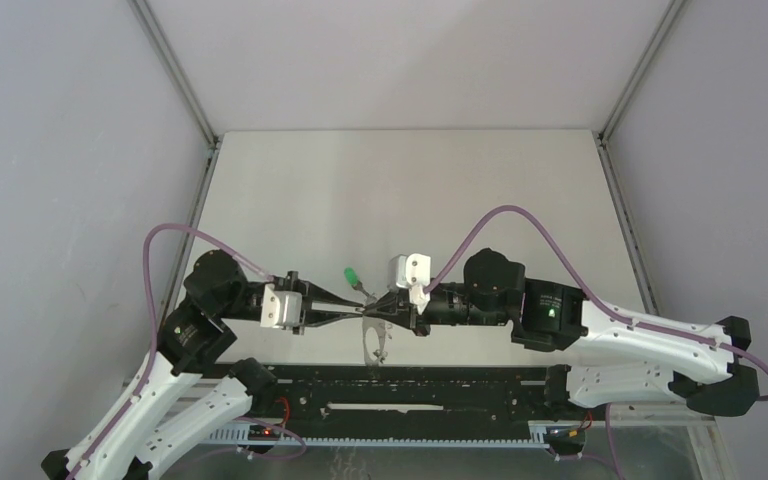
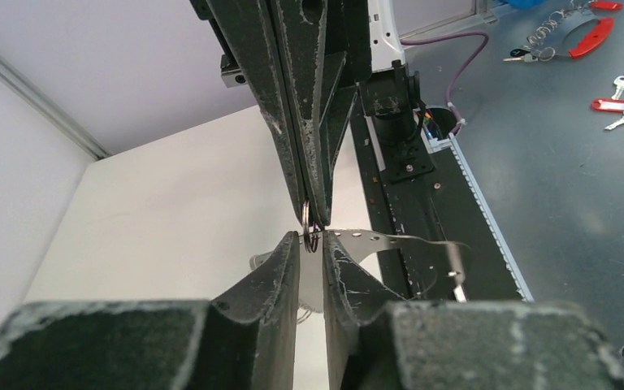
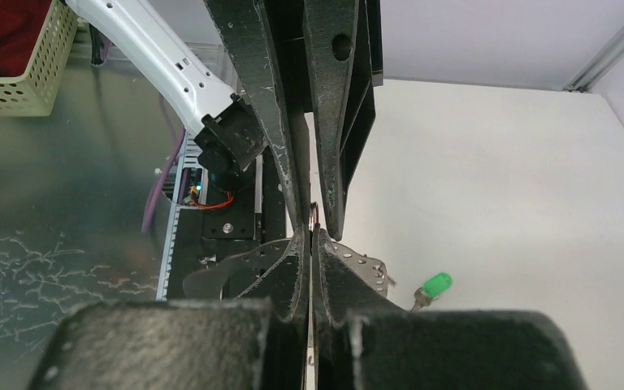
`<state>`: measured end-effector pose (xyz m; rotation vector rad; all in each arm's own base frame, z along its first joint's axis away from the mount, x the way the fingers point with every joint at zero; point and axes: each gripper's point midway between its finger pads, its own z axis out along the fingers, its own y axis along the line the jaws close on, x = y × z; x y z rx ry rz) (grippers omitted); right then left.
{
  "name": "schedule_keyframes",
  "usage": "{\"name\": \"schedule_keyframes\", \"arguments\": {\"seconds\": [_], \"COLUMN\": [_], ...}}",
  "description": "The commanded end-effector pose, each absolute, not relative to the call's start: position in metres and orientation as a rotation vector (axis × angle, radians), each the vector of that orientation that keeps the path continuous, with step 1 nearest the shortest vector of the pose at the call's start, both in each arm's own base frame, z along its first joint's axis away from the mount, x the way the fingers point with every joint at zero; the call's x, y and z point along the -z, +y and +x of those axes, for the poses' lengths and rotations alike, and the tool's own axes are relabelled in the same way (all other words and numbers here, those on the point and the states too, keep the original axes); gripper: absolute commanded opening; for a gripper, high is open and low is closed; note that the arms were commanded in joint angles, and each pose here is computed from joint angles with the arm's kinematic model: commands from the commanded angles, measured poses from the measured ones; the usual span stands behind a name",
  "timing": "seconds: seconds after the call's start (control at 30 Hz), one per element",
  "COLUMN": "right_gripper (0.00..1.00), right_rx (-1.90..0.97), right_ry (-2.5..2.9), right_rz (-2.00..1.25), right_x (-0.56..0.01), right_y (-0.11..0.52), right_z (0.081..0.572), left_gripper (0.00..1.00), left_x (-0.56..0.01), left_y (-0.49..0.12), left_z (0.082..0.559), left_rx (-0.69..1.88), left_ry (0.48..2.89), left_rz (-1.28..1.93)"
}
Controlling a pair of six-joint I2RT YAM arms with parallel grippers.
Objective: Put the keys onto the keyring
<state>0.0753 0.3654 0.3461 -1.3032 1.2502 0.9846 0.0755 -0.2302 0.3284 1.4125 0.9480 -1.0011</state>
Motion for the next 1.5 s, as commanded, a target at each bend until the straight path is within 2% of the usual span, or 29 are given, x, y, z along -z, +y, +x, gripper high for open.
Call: {"name": "schedule_keyframes", "arguments": {"seconds": [0.0, 0.1, 0.17, 0.23, 0.37, 0.6, 0.67, 0.73, 0.77, 0.83, 0.87, 1.03, 1.27, 1.47], "right_gripper": [0.00, 0.00, 0.00, 0.00, 0.00, 0.34, 0.48, 0.59, 0.66, 0.94, 0.99, 1.00, 1.00, 0.89], "right_rx": [-1.040, -1.040, -1.037, -1.036, -1.039, -1.036, -1.037, -1.032, -1.028, -1.006, -1.002, -0.934, -0.865, -0.912], "right_ry": [1.178, 1.181, 1.185, 1.188, 1.196, 1.230, 1.250, 1.282, 1.303, 1.349, 1.364, 1.441, 1.486, 1.545], "right_rz": [-1.230, -1.229, -1.228, -1.227, -1.233, -1.197, -1.175, -1.141, -1.122, -1.072, -1.053, -0.934, -1.004, -1.168], "right_x": [-0.380, -0.379, -0.379, -0.378, -0.376, -0.378, -0.379, -0.380, -0.380, -0.379, -0.377, -0.353, -0.271, -0.189], "right_y": [0.370, 0.371, 0.371, 0.371, 0.371, 0.366, 0.363, 0.357, 0.353, 0.341, 0.336, 0.314, 0.318, 0.354], "right_z": [0.074, 0.075, 0.076, 0.076, 0.075, 0.079, 0.081, 0.087, 0.092, 0.105, 0.109, 0.149, 0.189, 0.228], "left_gripper": [0.20, 0.20, 0.14, 0.03, 0.00, 0.00, 0.00, 0.00, 0.00, 0.00, 0.00, 0.00, 0.00, 0.00], "left_x": [-0.347, -0.346, -0.346, -0.346, -0.344, -0.340, -0.337, -0.334, -0.332, -0.330, -0.330, -0.321, -0.309, -0.290], "left_y": [-0.228, -0.229, -0.229, -0.229, -0.229, -0.228, -0.228, -0.228, -0.227, -0.226, -0.225, -0.214, -0.185, -0.157], "left_z": [0.068, 0.066, 0.067, 0.069, 0.071, 0.082, 0.084, 0.087, 0.091, 0.101, 0.107, 0.150, 0.199, 0.216], "left_rx": [0.994, 1.007, 1.005, 0.999, 0.992, 0.939, 0.942, 0.941, 0.941, 0.944, 0.949, 0.907, 0.785, 0.685], "left_ry": [0.870, 0.875, 0.875, 0.884, 0.897, 0.926, 0.945, 0.970, 0.986, 1.029, 1.053, 1.175, 1.277, 1.335], "left_rz": [1.428, 1.430, 1.429, 1.423, 1.417, 1.393, 1.387, 1.376, 1.369, 1.339, 1.322, 1.255, 1.213, 1.224]}}
